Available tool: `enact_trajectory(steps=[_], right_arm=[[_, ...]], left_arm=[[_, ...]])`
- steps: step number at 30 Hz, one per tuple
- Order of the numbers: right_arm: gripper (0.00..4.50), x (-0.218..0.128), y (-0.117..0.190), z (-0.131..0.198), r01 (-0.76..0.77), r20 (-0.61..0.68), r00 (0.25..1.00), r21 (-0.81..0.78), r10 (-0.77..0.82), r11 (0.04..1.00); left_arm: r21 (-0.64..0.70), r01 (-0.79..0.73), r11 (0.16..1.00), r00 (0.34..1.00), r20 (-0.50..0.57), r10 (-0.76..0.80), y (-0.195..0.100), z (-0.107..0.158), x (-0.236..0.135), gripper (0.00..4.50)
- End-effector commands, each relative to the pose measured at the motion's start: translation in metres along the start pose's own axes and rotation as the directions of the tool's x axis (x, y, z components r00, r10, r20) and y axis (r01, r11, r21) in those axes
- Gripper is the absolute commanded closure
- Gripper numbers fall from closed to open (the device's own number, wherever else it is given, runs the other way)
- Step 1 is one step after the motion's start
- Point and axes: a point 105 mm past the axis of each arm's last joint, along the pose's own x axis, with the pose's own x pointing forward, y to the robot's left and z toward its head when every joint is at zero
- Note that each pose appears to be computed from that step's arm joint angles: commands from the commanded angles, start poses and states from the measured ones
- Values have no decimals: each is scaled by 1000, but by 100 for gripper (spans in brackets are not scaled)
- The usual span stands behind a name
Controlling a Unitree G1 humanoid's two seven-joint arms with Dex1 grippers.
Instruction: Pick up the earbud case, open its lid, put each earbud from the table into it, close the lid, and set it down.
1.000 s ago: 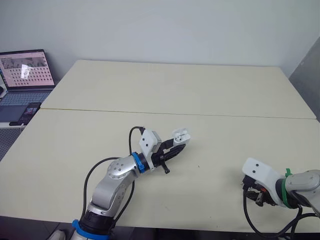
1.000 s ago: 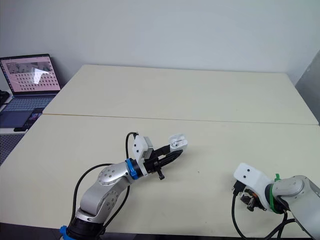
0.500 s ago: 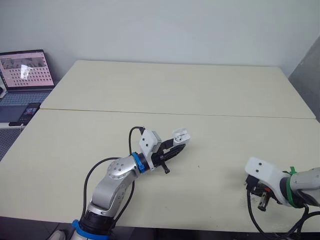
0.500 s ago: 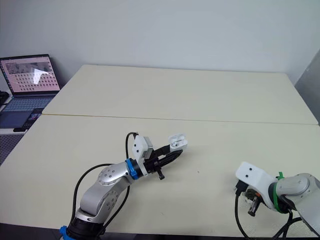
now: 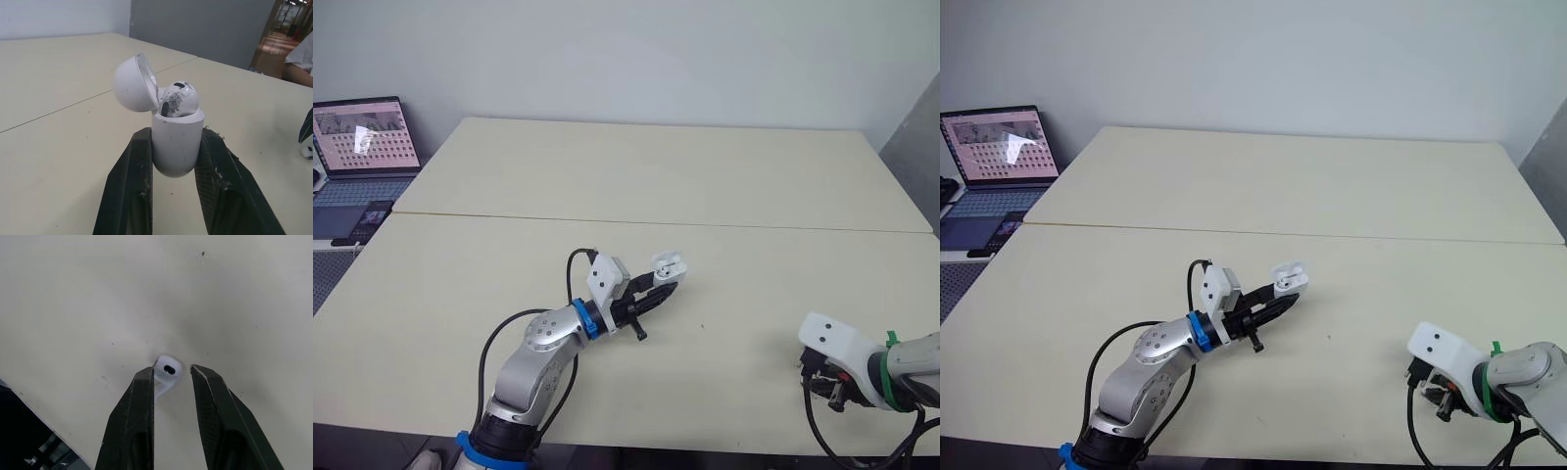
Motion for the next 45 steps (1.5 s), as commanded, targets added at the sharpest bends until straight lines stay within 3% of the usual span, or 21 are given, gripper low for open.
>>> enact_trajectory(steps=[1,24,28,33,38,45], right_arm=[[332,-4,-4,1,46,15,999,-11,-46,999],[332,-2,-3,1,44,40,998,20,-45,999],[332,-8,-13,11,92,90,992,7,-92,996],[332,-12,3,28,0,194,981,-3,1,1000],[447,-5,18,21,-70,180,981,4,68,998],[447,5,13,21,-18,219,976,46,8,999]], left_arm=[[33,25,999,999,32,-26,-6,11,4,370],[41,34,999,999,27,-35,-6,15,4,370],[40,34,999,999,26,-35,-6,15,4,370],[38,38,999,999,25,-39,-6,14,3,370],[38,41,998,999,23,-42,-6,14,4,370],[37,41,998,999,23,-42,-6,15,4,370]])
